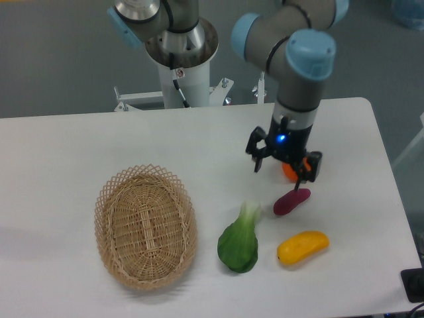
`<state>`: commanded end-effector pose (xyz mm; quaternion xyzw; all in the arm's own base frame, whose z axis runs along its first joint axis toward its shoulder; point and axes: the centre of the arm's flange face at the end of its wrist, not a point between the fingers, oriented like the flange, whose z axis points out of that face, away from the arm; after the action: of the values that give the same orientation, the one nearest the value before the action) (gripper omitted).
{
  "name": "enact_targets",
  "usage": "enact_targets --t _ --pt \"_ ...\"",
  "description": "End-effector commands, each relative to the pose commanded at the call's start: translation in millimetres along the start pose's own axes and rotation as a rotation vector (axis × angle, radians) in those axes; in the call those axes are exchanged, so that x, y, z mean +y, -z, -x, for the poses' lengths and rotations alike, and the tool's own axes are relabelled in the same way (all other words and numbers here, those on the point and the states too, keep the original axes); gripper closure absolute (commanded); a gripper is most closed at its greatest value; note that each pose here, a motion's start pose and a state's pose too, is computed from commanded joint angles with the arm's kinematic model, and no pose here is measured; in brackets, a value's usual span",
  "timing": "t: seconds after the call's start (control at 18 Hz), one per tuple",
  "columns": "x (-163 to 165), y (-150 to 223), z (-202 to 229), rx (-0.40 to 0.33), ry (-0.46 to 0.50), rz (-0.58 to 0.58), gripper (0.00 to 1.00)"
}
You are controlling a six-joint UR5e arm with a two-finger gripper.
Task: Pick up the green vegetable from the table
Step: 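Move the open gripper over toward the green bok choy stem, then lower the gripper onto the bok choy stem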
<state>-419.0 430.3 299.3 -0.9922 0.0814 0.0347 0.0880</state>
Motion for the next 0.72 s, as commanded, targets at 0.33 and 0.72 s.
enact_targets --t 0.33,0.72 --pt "-25 -54 -13 -0.026 0.006 0.084 0.00" --pt "-23 -81 -20 -0.038 0.019 0.086 0.00"
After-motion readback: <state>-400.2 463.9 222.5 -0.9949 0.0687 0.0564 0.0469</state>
